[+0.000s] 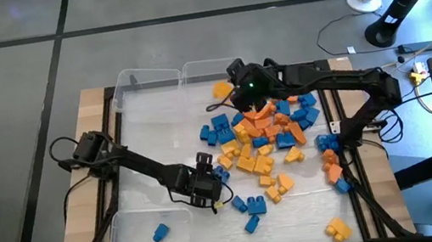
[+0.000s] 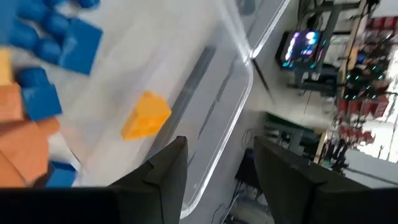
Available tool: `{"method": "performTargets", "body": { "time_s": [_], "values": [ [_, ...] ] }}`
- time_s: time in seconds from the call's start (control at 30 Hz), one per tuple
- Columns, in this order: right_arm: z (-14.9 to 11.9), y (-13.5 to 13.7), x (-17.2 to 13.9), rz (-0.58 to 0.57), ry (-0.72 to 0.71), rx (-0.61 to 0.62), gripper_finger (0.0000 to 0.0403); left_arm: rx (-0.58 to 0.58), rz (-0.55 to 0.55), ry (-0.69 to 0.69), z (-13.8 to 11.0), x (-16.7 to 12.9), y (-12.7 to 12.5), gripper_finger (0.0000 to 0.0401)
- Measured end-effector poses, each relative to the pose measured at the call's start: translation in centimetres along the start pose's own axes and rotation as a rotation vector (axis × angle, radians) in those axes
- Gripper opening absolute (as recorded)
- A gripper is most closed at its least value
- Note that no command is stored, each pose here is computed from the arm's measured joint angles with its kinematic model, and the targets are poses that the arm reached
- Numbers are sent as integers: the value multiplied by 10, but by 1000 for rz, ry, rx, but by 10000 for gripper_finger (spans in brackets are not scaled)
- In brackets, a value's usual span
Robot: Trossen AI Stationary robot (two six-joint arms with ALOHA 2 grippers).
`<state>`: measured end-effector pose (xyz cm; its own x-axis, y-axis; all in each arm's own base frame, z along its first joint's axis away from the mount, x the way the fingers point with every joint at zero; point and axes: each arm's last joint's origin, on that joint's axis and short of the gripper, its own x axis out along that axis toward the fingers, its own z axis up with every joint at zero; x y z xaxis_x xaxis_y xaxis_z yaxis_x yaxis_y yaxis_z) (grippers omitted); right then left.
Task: Sort blocks
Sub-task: Put the blue game piece into the bottom transparent bin
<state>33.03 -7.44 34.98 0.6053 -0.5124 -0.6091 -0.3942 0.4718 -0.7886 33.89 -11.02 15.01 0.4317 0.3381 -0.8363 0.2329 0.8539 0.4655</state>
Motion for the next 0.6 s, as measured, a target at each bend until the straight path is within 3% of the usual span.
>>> {"method": "performTargets", "body": {
  "time_s": [0.33,0.6],
  "values": [
    [25,12,-40,0,-114,76,182,-7,60,-27,4,3,7,196],
    [44,43,-57,221,-187,93,182,1,71,-3,2,18,13,168]
  ]
}}
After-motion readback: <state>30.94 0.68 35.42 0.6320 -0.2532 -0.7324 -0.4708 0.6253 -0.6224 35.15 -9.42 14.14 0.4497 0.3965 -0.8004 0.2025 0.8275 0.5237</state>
